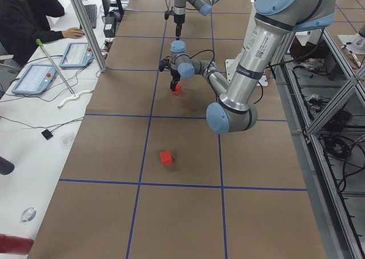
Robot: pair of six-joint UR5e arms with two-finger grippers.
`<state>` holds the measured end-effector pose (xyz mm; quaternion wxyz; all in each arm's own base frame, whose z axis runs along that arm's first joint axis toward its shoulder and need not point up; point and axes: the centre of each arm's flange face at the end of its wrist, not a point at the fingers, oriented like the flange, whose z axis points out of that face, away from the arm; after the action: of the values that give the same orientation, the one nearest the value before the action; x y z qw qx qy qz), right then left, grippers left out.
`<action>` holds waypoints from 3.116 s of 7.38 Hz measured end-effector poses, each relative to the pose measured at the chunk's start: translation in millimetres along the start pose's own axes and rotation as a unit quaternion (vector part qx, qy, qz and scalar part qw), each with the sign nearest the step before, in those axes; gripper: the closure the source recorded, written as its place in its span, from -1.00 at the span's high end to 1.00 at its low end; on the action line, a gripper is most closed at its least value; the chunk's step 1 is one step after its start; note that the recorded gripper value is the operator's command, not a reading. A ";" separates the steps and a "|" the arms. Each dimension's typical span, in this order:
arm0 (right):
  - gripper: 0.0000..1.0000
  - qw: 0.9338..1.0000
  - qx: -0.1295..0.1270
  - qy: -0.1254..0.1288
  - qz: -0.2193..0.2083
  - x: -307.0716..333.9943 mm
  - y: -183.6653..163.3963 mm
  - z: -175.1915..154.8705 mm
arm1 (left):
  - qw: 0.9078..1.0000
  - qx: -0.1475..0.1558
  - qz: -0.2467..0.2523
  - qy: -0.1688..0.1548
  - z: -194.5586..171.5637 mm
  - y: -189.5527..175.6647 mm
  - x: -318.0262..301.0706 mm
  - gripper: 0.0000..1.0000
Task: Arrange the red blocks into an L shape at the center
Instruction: 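Grasp the red cube left of center with the left gripper while the right arm withdraws, then carry the cube with the left gripper to just farther than the center cube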
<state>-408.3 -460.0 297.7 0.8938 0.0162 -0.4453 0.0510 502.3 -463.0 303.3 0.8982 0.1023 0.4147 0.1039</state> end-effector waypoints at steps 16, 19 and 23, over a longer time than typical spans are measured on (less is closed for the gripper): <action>1.00 0.998 0.021 0.059 0.001 153.6 -3.3 -33.7 | 0.991 -0.003 -0.122 -0.053 -4.4 -118.6 203.7 -1.00; 1.00 0.998 0.022 0.059 0.003 153.3 -2.9 -33.9 | 0.993 -0.006 -0.106 -0.059 4.2 -113.2 197.0 -1.00; 1.00 0.998 0.022 0.058 0.004 151.5 -3.1 -33.8 | 0.992 -0.012 -0.105 -0.061 11.7 -105.2 190.7 -1.00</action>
<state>-290.5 -448.9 398.3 0.9175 0.0314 -0.3911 0.0649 643.0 -513.1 144.3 0.9290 0.0538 0.3662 0.0071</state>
